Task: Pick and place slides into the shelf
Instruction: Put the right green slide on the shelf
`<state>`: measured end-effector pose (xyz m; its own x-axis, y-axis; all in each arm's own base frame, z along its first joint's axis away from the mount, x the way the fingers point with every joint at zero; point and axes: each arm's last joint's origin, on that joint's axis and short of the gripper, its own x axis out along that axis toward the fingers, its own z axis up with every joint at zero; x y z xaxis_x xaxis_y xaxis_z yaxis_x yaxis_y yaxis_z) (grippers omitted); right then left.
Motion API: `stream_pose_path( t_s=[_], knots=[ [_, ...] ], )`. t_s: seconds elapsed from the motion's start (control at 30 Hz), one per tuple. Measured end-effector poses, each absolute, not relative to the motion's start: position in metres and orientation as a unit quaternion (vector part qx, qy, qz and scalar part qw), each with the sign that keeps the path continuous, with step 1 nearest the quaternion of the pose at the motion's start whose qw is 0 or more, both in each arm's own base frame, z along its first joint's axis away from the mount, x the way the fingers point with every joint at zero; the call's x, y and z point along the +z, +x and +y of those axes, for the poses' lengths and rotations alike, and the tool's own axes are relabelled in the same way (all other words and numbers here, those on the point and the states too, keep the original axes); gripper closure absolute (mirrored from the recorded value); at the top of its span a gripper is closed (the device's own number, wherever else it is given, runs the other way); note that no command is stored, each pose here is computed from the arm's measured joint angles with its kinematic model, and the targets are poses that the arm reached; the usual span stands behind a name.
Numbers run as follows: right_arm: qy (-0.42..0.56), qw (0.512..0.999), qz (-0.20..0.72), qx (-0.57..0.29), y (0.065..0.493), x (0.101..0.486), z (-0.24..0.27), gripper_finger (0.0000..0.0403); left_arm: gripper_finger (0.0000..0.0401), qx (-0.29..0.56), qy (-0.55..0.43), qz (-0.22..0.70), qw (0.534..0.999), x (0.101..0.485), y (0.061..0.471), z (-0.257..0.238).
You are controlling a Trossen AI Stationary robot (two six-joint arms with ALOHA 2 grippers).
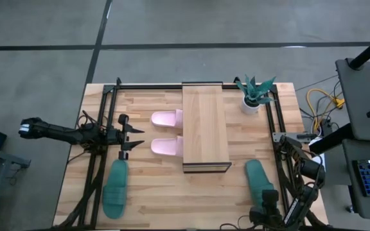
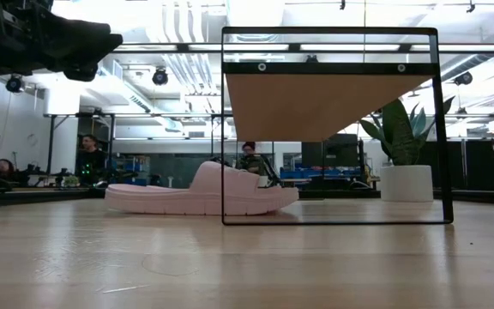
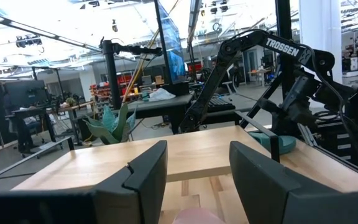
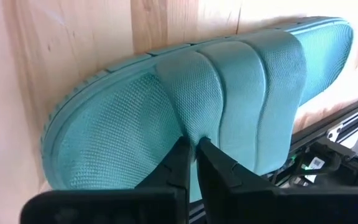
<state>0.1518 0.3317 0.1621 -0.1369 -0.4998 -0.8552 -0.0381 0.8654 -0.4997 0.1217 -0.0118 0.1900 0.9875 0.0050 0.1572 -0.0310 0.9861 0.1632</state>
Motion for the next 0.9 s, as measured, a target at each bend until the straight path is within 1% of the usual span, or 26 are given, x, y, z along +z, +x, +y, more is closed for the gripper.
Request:
stream_pose_path(
  t_s=[0.1,0.27,0.6,0.77,0.9],
  knots=[
    [-0.176,0.636,0.73,-0.177,0.152,0.17,0.332,0.0392,0.0241,0.009,0.083,-0.078,0.993,0.19,0.122,-0.012],
    [-0.146,0.666,0.711,-0.173,0.151,0.191,0.327,0.0392,0.0241,0.009,0.083,-0.078,0.993,0.19,0.122,-0.012],
    [-0.087,0.771,0.619,-0.118,0.141,0.274,0.297,0.0392,0.0241,0.009,0.083,-0.078,0.993,0.19,0.122,-0.012],
    [-0.036,0.801,0.592,-0.081,0.133,0.312,0.278,0.0392,0.0241,0.009,0.083,-0.078,0.993,0.19,0.122,-0.012],
    [-0.025,0.818,0.573,-0.043,0.129,0.337,0.269,0.0392,0.0241,0.009,0.083,-0.078,0.993,0.19,0.122,-0.012]
  ],
)
